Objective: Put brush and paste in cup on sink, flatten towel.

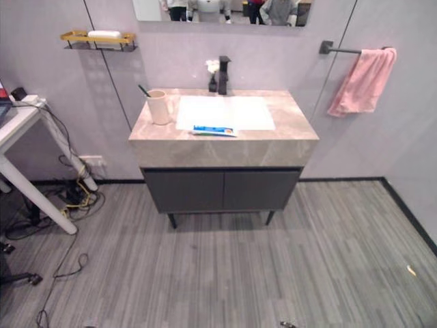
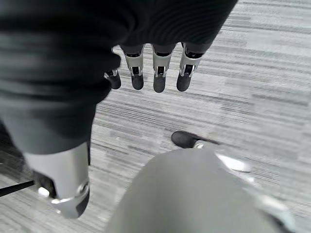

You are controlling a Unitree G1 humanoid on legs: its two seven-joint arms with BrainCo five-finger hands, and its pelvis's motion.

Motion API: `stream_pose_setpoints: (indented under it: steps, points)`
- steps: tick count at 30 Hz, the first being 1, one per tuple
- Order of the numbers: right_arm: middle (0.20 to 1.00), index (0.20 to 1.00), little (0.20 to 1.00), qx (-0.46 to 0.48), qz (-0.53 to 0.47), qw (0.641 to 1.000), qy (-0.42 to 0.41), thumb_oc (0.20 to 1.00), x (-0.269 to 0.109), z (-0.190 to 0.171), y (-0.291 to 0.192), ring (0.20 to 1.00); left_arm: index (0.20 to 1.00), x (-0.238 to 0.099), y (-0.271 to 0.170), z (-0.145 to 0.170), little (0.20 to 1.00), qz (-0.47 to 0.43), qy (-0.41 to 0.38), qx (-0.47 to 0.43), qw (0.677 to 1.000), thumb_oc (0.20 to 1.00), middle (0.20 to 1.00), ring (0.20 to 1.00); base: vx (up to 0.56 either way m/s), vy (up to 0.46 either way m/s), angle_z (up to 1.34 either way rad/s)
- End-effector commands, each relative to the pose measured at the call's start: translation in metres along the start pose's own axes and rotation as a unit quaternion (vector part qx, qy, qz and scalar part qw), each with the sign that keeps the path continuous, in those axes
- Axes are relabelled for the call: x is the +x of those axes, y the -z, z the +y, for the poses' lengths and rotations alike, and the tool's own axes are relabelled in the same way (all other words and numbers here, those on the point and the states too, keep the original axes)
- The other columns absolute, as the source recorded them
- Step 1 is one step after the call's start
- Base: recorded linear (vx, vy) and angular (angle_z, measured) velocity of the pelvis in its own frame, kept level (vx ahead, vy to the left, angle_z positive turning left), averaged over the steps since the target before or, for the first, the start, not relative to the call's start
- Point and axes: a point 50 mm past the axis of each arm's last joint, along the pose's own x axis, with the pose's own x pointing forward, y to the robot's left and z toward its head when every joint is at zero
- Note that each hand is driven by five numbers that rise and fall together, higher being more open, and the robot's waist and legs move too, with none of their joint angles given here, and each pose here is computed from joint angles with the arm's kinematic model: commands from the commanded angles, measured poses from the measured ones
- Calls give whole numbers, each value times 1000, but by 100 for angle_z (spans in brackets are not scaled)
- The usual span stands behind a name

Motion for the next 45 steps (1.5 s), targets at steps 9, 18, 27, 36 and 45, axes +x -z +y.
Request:
stream_pose_setpoints:
  steps: [9,18,27,36,45]
  points:
    - [1000,1000,1000,-95,-20,995,24,1000,3,-10,-21,1000,1000,2,-18,1,1000,-29,-14,20,999,1000,1000,1000,-18,27,-1]
    - [1000,1000,1000,-72,-24,996,38,1000,2,-18,-24,1000,1000,1,-14,7,1000,-21,-18,37,999,1000,1000,1000,-5,114,-2]
    - [1000,1000,1000,-99,-30,994,29,1000,-1,-23,-17,1000,1000,1,-19,20,1000,-25,-29,64,997,1000,1000,1000,19,123,-8]
    - [1000,1000,1000,-101,5,994,31,1000,-5,-26,3,1000,1000,2,-23,21,1000,-25,-31,68,997,1000,1000,1000,236,8,13]
    - [1000,1000,1000,-156,16,987,14,1000,-5,-27,4,1000,1000,2,-27,21,1000,-26,-31,66,997,1000,1000,1000,225,-121,33]
